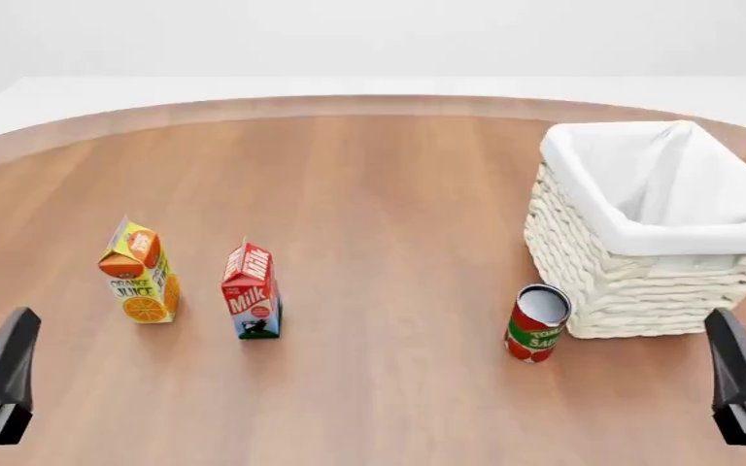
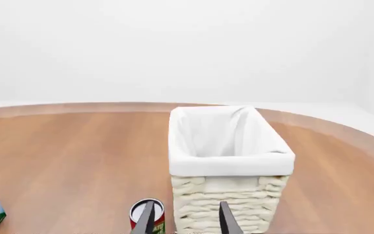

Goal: Pick the milk and place it in the basket.

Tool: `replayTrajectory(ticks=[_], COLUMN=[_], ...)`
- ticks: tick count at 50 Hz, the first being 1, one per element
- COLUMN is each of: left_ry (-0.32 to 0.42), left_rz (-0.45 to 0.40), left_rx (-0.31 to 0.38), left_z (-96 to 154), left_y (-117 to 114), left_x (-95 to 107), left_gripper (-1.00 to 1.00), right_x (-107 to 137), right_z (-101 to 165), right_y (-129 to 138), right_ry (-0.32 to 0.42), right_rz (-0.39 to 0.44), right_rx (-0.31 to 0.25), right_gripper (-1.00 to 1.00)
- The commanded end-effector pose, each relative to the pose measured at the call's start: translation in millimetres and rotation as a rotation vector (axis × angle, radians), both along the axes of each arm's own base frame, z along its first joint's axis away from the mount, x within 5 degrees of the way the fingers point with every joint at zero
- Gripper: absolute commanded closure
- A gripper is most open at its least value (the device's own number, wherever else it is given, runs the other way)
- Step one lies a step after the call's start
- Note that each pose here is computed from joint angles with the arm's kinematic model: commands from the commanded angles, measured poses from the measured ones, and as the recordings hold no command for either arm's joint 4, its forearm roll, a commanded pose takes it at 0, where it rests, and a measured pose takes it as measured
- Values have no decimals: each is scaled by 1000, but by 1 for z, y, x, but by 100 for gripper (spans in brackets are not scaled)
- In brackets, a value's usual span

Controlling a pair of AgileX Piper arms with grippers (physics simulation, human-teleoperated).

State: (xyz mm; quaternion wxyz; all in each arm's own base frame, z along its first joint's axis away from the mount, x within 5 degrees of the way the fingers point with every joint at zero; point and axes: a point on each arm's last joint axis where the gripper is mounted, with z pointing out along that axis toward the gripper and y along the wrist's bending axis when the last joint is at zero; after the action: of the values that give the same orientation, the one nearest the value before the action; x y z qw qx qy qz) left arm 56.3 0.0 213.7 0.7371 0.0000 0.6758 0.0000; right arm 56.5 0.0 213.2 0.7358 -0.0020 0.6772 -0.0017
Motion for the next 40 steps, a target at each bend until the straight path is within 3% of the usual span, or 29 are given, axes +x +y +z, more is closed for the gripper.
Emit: replayTrajectory(ticks=[1, 18, 40], left_ry=[1, 1, 1], left_rz=[0, 0, 0], left_rx=[0, 0, 0], left_z=[1, 1, 1], left_y=[0, 0, 0], left_x=[0, 0, 0], left_gripper=[-100, -100, -100], right_x=[1, 8, 29], right_z=[0, 14, 51], right_y=[0, 6, 22], right_ry=[8, 40, 76], right_rz=[5, 93, 251], right_rx=[-10, -29, 60], right_gripper=[-100, -100, -100])
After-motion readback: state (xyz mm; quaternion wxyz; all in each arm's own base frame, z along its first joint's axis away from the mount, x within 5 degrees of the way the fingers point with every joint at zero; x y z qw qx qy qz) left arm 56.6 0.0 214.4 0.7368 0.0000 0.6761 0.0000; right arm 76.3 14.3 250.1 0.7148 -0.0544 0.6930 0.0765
